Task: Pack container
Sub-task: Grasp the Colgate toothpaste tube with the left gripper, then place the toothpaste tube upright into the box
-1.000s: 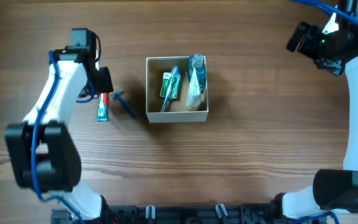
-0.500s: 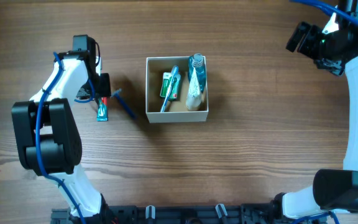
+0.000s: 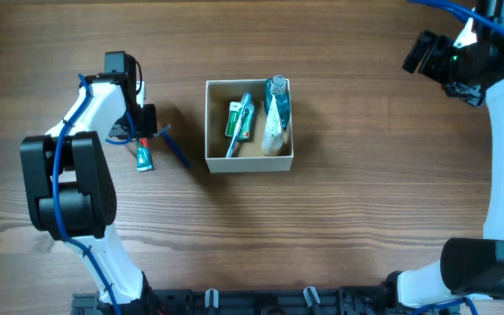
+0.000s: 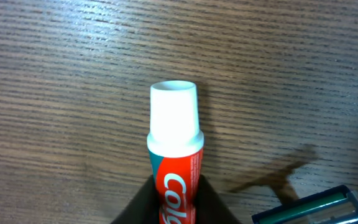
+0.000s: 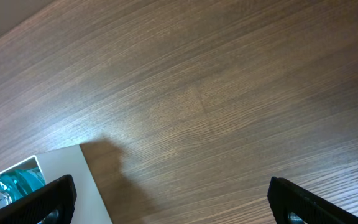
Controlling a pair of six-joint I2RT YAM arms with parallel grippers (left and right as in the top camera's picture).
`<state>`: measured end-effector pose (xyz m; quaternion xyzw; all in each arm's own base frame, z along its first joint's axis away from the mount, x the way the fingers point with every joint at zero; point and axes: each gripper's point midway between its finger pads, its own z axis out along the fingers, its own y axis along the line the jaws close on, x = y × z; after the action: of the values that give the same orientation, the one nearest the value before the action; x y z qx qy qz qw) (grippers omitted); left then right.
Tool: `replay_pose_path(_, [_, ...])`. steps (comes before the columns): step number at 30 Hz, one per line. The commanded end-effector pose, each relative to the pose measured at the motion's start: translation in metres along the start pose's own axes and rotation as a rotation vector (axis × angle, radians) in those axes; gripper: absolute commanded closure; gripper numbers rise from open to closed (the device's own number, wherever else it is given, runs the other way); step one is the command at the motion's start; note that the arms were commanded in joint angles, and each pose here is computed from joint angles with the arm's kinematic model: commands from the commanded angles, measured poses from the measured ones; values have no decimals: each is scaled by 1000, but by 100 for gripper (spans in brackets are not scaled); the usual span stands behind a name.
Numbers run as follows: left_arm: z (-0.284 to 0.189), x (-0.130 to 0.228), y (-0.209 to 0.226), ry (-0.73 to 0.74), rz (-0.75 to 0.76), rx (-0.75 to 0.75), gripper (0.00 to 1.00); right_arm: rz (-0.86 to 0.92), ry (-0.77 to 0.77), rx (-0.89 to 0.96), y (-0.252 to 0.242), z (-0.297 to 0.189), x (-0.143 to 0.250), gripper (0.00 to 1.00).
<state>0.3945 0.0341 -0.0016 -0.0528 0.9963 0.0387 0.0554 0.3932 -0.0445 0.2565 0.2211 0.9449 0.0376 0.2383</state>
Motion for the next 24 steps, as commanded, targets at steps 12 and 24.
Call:
replay_pose_path(12, [-63, 23, -24, 31, 6, 129, 96, -3, -10, -13, 3, -3, -3, 0])
replay_pose_path(24, [-219, 15, -136, -375, 86, 416, 96, -3, -10, -13, 3, -3, -3, 0])
